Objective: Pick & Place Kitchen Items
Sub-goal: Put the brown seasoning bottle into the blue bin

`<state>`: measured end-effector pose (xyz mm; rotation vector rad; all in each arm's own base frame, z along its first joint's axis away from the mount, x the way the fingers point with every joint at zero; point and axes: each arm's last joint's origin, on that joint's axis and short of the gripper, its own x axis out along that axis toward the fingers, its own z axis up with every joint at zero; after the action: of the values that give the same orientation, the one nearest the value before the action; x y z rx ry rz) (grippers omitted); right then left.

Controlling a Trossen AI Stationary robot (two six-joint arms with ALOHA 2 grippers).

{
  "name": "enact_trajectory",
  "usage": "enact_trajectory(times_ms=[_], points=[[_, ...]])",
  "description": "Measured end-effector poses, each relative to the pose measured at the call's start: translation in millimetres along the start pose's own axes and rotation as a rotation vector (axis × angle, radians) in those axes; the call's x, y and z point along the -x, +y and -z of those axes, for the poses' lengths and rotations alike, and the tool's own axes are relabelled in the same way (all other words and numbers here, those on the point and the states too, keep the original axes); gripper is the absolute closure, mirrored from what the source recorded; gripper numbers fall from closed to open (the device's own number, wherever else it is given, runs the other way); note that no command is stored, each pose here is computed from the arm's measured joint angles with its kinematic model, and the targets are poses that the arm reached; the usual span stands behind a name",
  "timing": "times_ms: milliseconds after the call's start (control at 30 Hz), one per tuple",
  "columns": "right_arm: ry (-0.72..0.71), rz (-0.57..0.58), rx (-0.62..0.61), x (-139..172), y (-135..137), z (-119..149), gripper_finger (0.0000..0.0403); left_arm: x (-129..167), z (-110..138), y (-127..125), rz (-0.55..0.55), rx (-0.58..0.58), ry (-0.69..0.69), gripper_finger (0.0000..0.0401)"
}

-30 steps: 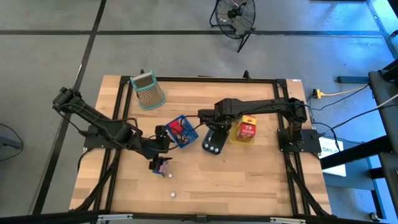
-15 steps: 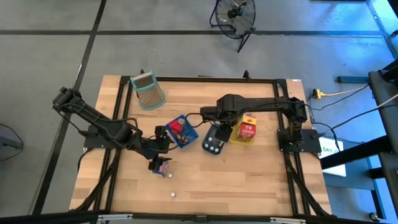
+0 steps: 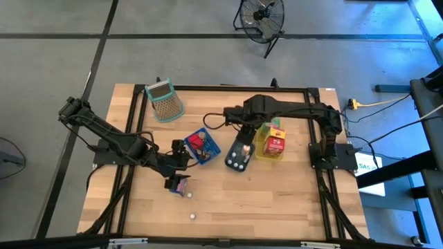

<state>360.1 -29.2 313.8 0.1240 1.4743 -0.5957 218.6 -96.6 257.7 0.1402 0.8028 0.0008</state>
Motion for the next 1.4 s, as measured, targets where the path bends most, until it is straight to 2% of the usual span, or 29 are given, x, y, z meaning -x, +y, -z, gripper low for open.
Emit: enact_trajectory(times_ms=[133,267,400,500,633,833,1100,1233,1400], points=[[-0.015,0.085,-0.011,-6,-19,-7,0.0222,0,0,0,0.000,-0.004,-0.001,0.0072],[-0.005,0.084,-0.098,-14,-43,-16,0.0222,0,0,0,0.001,-0.006,-0.004,0.0072],[0.042,0.005,-0.283,-24,-74,-23,0.0222,0,-1,0,-0.006,-0.006,-0.006,0.0072],[0.079,-0.099,-0.433,-33,-98,-28,0.0222,0,-1,0,-0.008,-0.006,-0.007,0.0072],[0.082,-0.205,-0.524,-40,-122,-33,0.0222,0,-1,0,-0.008,-0.006,-0.007,0.0072],[0.068,-0.223,-0.481,-52,-127,-36,0.0215,0,-1,0,-0.007,0.001,-0.006,0.0072],[0.142,-0.209,-0.408,-78,-117,-28,0.0165,0,-1,0,-0.007,-0.014,-0.006,0.0072],[0.134,-0.211,-0.416,-89,-114,-29,0.0149,0,-1,0,-0.007,-0.015,-0.006,0.0072],[0.137,-0.241,-0.412,-101,-110,-27,0.0146,0,-1,0,-0.007,-0.015,-0.006,0.0072]])
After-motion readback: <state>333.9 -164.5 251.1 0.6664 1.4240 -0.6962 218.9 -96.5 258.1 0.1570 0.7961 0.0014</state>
